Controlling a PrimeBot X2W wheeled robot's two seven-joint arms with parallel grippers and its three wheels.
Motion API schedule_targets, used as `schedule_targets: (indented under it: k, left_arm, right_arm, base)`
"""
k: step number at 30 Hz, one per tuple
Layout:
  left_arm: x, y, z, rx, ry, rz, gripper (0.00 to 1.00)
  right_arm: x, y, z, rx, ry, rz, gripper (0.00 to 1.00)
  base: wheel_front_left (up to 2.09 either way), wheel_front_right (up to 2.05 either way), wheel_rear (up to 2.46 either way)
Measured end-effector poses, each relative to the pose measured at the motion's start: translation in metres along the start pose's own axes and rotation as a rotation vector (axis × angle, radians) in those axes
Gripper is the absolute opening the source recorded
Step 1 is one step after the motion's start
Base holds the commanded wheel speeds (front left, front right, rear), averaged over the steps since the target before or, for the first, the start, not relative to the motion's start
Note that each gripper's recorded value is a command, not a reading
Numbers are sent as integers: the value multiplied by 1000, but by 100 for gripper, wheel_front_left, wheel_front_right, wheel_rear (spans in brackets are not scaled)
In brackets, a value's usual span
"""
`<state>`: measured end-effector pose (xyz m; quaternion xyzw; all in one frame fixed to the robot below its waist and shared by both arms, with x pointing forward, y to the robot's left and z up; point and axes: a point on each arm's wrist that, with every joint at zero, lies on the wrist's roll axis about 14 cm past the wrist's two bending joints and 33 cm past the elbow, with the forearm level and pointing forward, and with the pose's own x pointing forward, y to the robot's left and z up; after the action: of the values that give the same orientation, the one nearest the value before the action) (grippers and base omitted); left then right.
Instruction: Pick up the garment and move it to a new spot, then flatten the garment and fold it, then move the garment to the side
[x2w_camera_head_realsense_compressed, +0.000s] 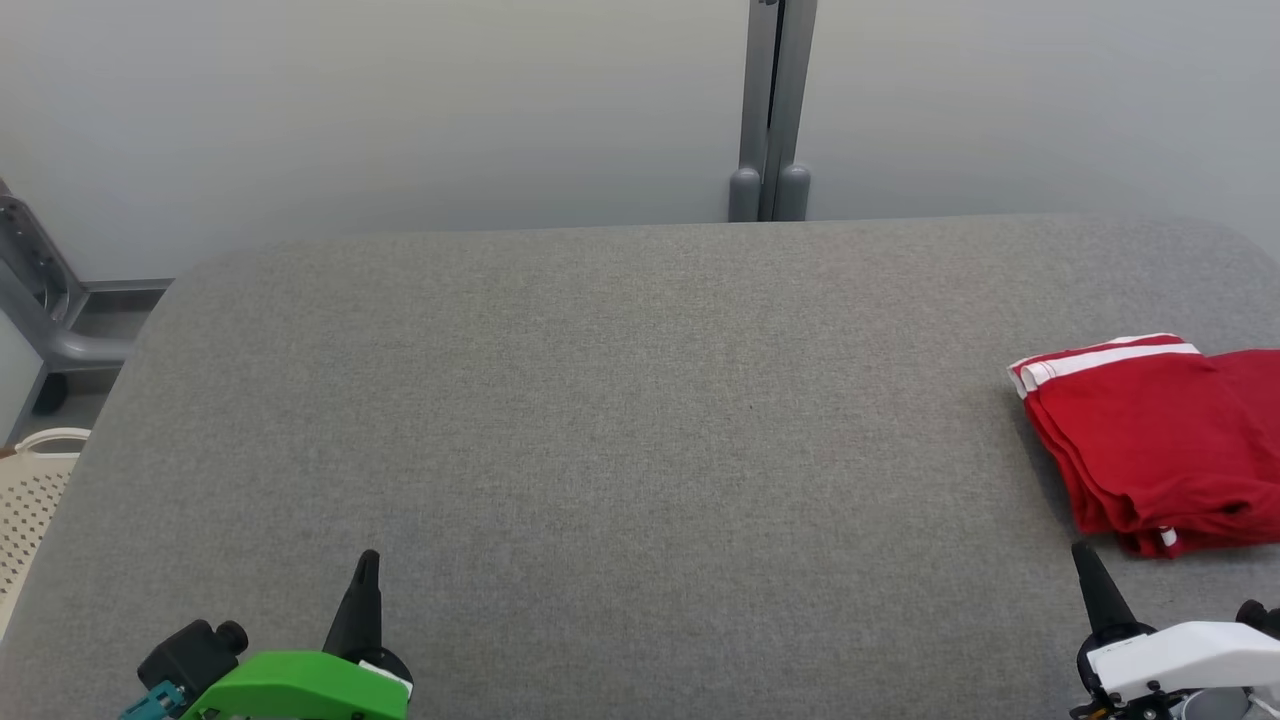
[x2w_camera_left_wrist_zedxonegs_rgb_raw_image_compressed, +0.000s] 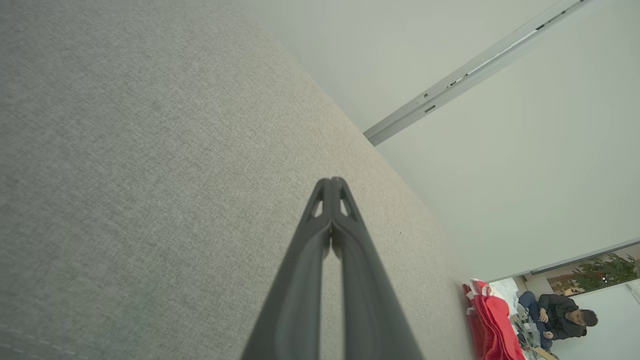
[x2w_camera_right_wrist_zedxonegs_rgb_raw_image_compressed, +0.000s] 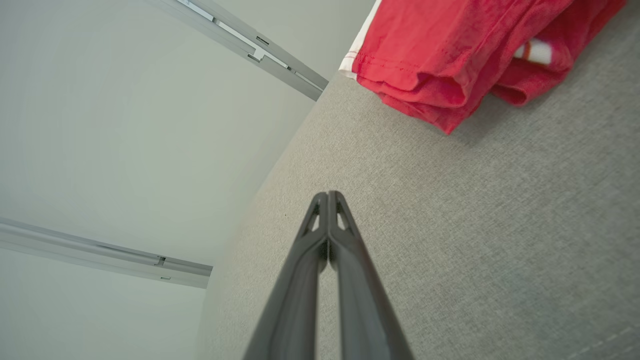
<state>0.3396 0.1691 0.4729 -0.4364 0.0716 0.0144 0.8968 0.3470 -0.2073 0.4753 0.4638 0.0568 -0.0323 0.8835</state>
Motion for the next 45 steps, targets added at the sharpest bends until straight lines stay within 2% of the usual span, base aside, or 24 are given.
schedule_targets:
  k: [30, 45]
  left_arm:
    - [21, -22, -2, -313, 14, -58, 0]
    - [31, -33, -2, -431, 20, -92, 0]
  right_arm:
    - [2, -5, 27, 299, -59, 19, 0]
    - [1, -8, 39, 417, -87, 35, 0]
  base:
    - [0, 0, 0]
    - [0, 0, 0]
